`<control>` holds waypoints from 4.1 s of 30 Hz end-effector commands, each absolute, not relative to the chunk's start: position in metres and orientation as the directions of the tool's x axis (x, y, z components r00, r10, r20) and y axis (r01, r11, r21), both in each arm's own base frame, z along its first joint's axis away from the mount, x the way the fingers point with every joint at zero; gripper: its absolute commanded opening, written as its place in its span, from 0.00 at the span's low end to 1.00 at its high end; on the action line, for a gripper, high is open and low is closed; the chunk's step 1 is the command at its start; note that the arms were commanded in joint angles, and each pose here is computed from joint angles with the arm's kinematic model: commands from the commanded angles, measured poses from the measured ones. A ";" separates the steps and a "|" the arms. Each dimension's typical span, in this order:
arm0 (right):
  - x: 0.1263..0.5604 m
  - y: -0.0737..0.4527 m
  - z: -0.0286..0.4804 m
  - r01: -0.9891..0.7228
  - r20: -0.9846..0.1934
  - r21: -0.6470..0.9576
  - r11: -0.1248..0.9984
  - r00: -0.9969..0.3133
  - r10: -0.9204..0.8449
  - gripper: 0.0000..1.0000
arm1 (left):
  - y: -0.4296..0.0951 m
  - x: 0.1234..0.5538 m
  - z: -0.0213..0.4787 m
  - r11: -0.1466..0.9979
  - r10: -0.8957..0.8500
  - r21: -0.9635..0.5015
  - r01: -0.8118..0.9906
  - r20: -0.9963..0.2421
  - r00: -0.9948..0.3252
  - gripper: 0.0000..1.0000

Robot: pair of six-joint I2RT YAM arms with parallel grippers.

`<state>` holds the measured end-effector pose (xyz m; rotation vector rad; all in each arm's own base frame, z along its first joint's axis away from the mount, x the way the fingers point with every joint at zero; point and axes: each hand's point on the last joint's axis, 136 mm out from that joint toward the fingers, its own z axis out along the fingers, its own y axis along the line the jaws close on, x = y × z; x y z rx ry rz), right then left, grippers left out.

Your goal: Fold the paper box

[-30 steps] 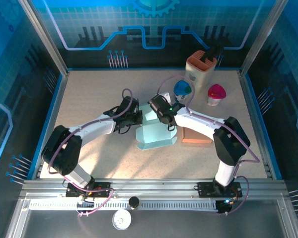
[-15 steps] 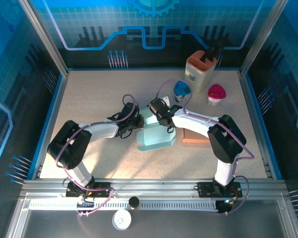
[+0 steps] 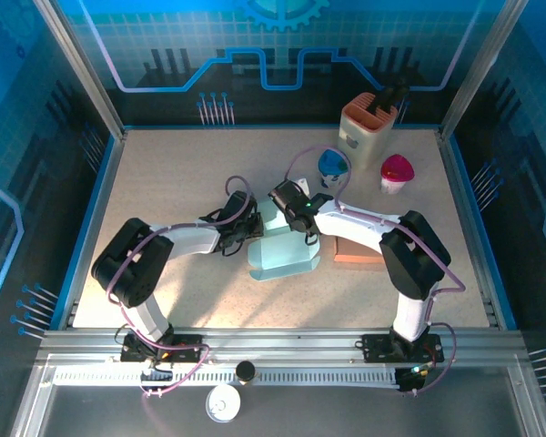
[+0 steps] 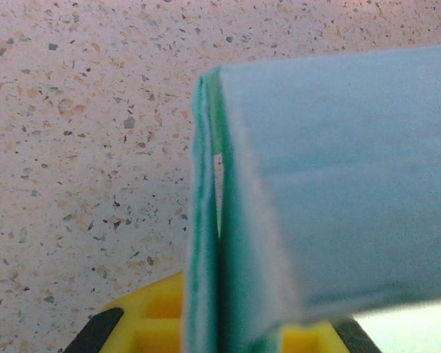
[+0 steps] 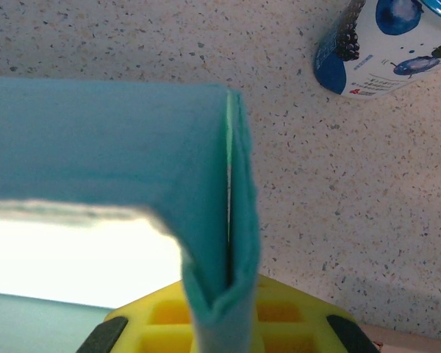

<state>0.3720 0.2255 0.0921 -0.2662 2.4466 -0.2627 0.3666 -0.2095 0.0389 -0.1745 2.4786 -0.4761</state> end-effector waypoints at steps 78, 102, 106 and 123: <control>0.350 0.242 0.071 -0.028 -0.376 0.028 0.999 -0.926 -0.015 0.00 | -0.177 0.381 0.085 0.996 0.087 0.074 0.052 -0.617 -0.782 0.04; 0.348 0.246 0.070 -0.015 -0.354 0.085 0.996 -0.935 0.016 0.00 | -0.169 0.376 0.069 0.968 0.174 0.248 0.027 -0.593 -0.786 0.00; 0.347 0.246 0.067 -0.011 -0.348 0.087 0.996 -0.937 0.020 0.00 | -0.173 0.374 0.075 0.976 0.157 0.214 0.030 -0.605 -0.781 0.27; 0.340 0.238 0.059 0.154 -0.250 0.204 0.967 -0.947 0.204 0.00 | -0.192 0.351 0.175 0.986 -0.067 -0.156 0.057 -0.686 -0.724 0.64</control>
